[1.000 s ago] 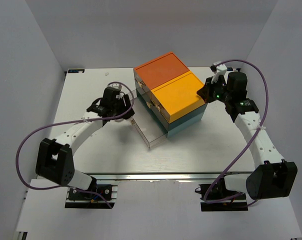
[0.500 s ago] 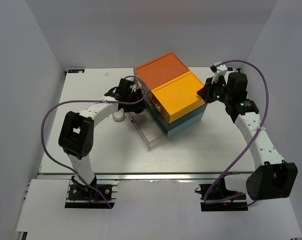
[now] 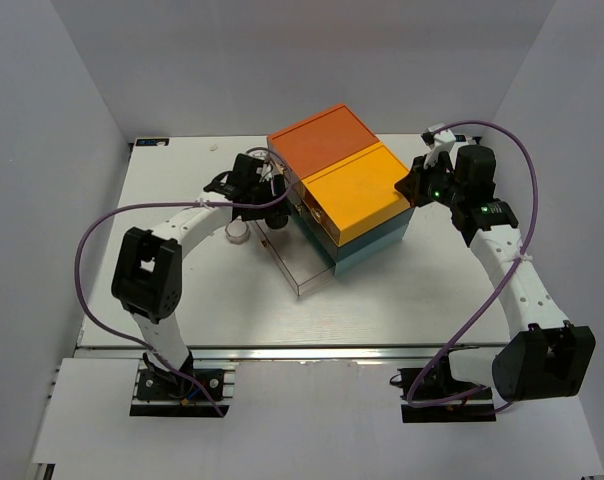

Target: Organize the makeup

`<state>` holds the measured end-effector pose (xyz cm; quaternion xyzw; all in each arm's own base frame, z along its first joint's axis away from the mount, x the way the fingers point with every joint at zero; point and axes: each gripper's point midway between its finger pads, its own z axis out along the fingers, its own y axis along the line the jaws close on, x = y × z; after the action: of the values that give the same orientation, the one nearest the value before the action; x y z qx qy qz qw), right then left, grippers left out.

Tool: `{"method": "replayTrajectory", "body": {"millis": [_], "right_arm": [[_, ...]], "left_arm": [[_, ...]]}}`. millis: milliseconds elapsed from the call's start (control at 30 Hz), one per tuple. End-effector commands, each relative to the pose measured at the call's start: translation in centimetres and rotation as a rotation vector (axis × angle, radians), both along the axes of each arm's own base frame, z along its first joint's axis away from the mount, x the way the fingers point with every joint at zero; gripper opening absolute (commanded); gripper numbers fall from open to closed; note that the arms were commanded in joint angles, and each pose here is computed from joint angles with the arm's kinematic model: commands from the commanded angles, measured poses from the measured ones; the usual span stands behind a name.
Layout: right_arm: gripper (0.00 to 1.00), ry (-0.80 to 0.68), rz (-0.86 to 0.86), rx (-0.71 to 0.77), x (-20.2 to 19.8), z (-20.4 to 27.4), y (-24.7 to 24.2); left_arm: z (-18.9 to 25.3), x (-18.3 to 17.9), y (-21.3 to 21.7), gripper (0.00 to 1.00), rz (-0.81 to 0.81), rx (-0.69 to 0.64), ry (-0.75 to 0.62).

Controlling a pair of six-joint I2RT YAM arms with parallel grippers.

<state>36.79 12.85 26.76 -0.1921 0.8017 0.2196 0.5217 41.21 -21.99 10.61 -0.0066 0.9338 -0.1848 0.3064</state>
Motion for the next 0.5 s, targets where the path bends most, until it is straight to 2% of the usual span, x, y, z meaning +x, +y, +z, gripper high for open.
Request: {"method": "replayTrajectory", "body": {"millis": [0, 33, 133, 233, 267, 300, 333, 400, 433, 467], "right_arm": [[0.00, -0.038, 0.002, 0.015, 0.4, 1.0, 0.1], [0.00, -0.037, 0.002, 0.015, 0.4, 1.0, 0.1], [0.00, -0.034, 0.002, 0.016, 0.4, 0.8, 0.1], [0.00, -0.033, 0.003, 0.013, 0.3, 0.7, 0.1], [0.00, -0.037, 0.001, 0.011, 0.3, 0.9, 0.0], [0.00, -0.039, -0.001, 0.008, 0.3, 0.9, -0.1], [0.00, -0.041, -0.002, 0.006, 0.2, 1.0, -0.1], [0.00, -0.043, -0.004, 0.003, 0.2, 0.9, -0.2], [0.00, -0.043, -0.005, 0.003, 0.2, 0.8, -0.2], [0.00, -0.040, -0.004, 0.003, 0.1, 0.6, -0.2]], "left_arm": [[4.9, -0.1, 0.4, 0.90, -0.057, -0.029, -0.122], [4.9, -0.3, 0.5, 0.98, -0.067, -0.026, -0.125], [4.8, -0.7, 1.0, 0.98, -0.090, -0.016, -0.126], [4.9, -0.6, 2.2, 0.90, -0.062, -0.009, -0.135], [4.9, -0.7, 2.9, 0.70, -0.045, 0.001, -0.135], [4.9, -0.4, 4.6, 0.56, -0.003, 0.021, -0.141], [5.4, -0.5, 5.8, 0.36, 0.022, 0.035, -0.162], [3.8, -1.3, 9.2, 0.35, 0.060, 0.072, -0.144], [3.2, -1.8, 10.4, 0.39, 0.067, 0.103, -0.136], [2.2, -2.6, 12.0, 0.59, 0.052, 0.152, -0.120]]}}
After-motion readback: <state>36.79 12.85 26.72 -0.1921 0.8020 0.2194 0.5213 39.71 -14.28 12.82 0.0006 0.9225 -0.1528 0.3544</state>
